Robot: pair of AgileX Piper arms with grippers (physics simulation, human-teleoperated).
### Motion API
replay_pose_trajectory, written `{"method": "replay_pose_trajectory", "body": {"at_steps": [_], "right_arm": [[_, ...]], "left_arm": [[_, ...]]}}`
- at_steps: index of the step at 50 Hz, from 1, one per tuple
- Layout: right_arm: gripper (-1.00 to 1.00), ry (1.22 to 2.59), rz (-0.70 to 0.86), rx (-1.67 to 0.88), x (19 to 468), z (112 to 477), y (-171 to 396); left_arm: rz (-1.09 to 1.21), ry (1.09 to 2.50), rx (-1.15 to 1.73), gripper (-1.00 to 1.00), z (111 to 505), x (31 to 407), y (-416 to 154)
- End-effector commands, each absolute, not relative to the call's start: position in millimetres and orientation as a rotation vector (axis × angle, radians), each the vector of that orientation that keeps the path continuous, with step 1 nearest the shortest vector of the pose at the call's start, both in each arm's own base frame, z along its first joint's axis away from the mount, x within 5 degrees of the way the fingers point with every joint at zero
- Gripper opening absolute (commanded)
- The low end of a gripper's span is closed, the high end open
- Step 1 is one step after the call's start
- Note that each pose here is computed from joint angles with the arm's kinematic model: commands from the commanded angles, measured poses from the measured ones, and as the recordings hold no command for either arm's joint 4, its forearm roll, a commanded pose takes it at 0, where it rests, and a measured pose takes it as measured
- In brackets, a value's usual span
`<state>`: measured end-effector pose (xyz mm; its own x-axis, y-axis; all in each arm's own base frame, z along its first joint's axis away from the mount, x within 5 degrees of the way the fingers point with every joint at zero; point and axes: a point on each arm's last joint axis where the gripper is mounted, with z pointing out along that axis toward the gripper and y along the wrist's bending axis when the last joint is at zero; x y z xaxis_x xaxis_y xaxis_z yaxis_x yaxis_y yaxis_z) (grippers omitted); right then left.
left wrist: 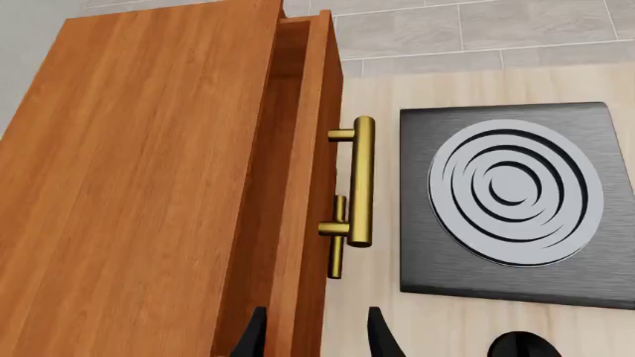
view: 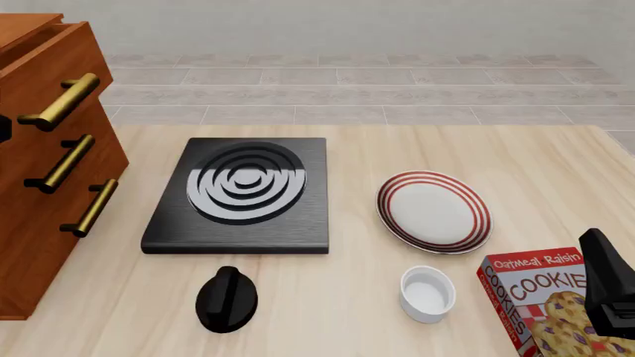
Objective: Pick the akita bowl in the top layer of the wooden cabinet and place it on the plate.
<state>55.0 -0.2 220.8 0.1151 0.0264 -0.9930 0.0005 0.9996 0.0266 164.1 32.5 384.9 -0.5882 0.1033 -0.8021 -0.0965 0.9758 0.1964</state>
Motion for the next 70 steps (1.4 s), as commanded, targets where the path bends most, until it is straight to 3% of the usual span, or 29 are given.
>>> {"method": "replay_pose_trajectory", "body": {"at_steps": [1, 70], "right_arm": [[1.0, 1.454, 0.022, 0.025, 55, 220, 0], [1.0, 1.452, 0.025, 0.032, 55, 221, 0]], "left_arm": [[0.122, 2.402, 0.058, 1.0, 334, 189, 20], [0.015, 2.428, 0.208, 1.0, 353, 210, -14]]}}
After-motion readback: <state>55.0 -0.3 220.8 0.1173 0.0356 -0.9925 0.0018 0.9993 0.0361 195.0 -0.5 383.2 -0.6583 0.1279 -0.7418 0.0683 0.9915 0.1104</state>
